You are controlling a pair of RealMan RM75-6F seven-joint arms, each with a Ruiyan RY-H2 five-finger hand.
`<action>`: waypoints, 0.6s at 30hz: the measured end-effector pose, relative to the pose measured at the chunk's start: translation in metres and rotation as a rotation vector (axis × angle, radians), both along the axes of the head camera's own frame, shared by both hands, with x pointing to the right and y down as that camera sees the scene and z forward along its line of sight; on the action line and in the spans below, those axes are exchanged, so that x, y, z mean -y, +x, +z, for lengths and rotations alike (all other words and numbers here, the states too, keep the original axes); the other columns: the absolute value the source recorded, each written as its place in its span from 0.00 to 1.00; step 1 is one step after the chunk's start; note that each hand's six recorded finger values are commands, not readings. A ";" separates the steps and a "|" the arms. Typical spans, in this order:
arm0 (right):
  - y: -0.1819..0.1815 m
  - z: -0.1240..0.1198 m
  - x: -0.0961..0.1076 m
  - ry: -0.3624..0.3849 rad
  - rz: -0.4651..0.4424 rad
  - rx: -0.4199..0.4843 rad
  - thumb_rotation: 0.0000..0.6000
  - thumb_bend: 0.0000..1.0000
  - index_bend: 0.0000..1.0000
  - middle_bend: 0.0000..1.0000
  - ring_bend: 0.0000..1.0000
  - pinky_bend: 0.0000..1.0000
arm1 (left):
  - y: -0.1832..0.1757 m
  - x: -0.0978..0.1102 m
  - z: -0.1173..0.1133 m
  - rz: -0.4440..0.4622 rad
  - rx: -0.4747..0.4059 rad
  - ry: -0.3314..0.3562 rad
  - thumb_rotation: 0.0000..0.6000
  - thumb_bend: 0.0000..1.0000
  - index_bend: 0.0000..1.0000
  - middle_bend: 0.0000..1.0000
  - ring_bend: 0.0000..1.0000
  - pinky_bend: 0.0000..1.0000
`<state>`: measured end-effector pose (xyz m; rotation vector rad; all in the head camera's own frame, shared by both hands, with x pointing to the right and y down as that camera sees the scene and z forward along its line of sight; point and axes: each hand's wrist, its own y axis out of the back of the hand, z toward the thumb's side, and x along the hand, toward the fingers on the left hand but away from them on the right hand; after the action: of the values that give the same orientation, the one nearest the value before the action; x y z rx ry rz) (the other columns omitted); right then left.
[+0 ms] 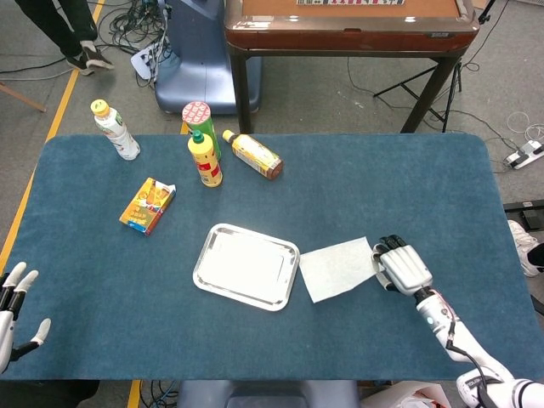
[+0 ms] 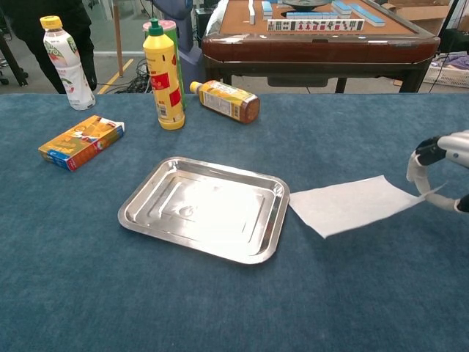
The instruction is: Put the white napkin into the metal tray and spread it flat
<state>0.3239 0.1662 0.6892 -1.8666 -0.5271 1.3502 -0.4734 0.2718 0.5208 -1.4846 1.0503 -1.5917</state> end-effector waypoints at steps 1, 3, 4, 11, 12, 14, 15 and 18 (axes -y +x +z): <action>-0.001 -0.005 0.004 0.005 0.013 0.014 1.00 0.55 0.65 0.36 0.18 0.18 | 0.000 0.000 0.000 0.001 0.000 0.001 1.00 0.29 0.11 0.03 0.01 0.00; -0.004 -0.016 0.014 0.019 0.052 0.045 1.00 0.55 0.65 0.36 0.18 0.18 | 0.000 0.001 0.000 0.003 0.000 0.002 1.00 0.29 0.11 0.03 0.01 0.00; -0.005 -0.021 0.019 0.025 0.069 0.057 1.00 0.55 0.66 0.36 0.18 0.18 | 0.001 0.001 0.000 0.004 -0.001 0.003 1.00 0.29 0.11 0.03 0.01 0.00; -0.037 -0.056 0.052 0.065 0.156 0.186 1.00 0.56 0.66 0.36 0.18 0.18 | 0.002 0.001 0.001 0.007 -0.009 0.004 1.00 0.29 0.11 0.03 0.01 0.00; -0.043 -0.060 0.056 0.072 0.160 0.205 1.00 0.56 0.66 0.36 0.18 0.18 | 0.002 0.002 0.001 0.008 -0.009 0.005 1.00 0.29 0.11 0.03 0.01 0.00; -0.055 -0.064 0.060 0.084 0.163 0.232 1.00 0.56 0.66 0.36 0.19 0.18 | 0.002 0.002 0.000 0.010 -0.010 0.006 1.00 0.29 0.11 0.03 0.01 0.00; -0.060 -0.065 0.061 0.085 0.161 0.240 1.00 0.56 0.66 0.36 0.19 0.18 | 0.002 0.003 0.000 0.012 -0.010 0.007 1.00 0.29 0.11 0.03 0.01 0.00; -0.076 -0.064 0.067 0.088 0.157 0.255 1.00 0.56 0.66 0.36 0.19 0.18 | 0.002 0.004 -0.001 0.015 -0.011 0.011 1.00 0.29 0.11 0.03 0.01 0.00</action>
<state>0.2484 0.0996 0.6252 -1.9695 -0.8652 1.1714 -0.4710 0.2678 0.5196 -1.4921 1.0500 -1.5672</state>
